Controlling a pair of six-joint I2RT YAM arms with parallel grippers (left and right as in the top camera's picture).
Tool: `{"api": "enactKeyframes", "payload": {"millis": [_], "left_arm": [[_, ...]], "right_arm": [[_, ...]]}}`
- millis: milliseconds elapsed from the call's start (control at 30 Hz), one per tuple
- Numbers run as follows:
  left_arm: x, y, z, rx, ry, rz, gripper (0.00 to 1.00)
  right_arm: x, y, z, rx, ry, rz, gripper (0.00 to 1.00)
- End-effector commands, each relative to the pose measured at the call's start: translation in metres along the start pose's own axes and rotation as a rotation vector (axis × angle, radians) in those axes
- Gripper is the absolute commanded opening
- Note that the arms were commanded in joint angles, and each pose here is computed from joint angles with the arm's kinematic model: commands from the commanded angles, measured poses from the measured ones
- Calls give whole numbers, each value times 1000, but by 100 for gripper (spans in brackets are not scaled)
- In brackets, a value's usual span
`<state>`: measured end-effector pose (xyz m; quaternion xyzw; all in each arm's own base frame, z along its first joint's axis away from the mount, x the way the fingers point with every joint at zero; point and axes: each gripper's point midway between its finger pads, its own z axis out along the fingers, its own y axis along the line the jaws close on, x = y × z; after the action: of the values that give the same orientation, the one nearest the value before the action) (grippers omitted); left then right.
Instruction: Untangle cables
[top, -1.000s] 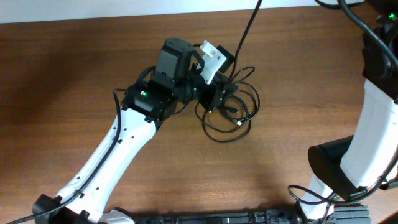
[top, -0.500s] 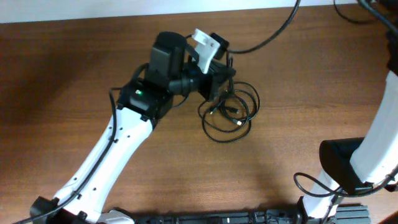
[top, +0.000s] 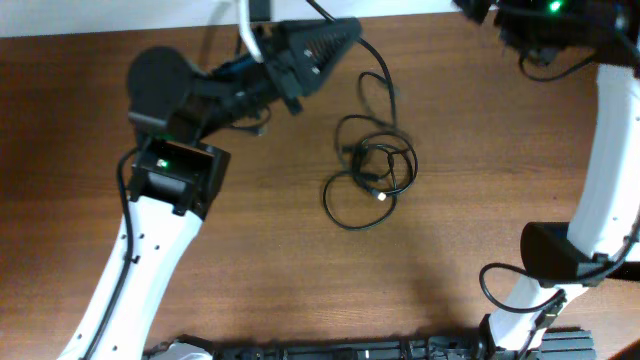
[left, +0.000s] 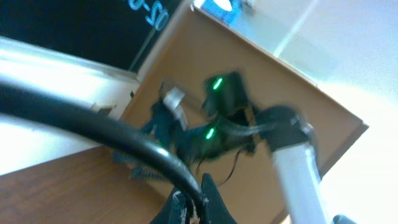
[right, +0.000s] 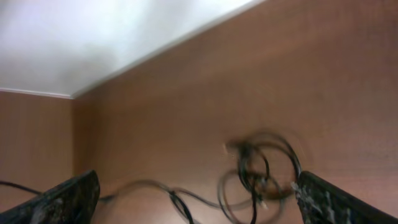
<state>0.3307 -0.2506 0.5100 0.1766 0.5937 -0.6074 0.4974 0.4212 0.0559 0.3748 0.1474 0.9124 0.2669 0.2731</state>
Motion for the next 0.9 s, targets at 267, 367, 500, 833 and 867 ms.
{"api": "enactKeyframes", "payload": {"millis": [267,367,500,833,867], "left_arm": [[-64,28,-23,-171,-332,-244,0],[-85,26,-31,-164,-456,-286,0],[-105,32,-43,-200,-584,-270,0],[-149,-20,-68,0,-800,-184,0],[-149,-18,-69,-10,-806,-187,0]], "right_arm": [[96,-7,96,-158,432,-190,100],[106,-9,109,-158,458,-195,100],[109,-8,114,-160,463,-201,100],[130,6,152,-90,484,-321,100],[133,8,161,-79,487,-326,100]]}}
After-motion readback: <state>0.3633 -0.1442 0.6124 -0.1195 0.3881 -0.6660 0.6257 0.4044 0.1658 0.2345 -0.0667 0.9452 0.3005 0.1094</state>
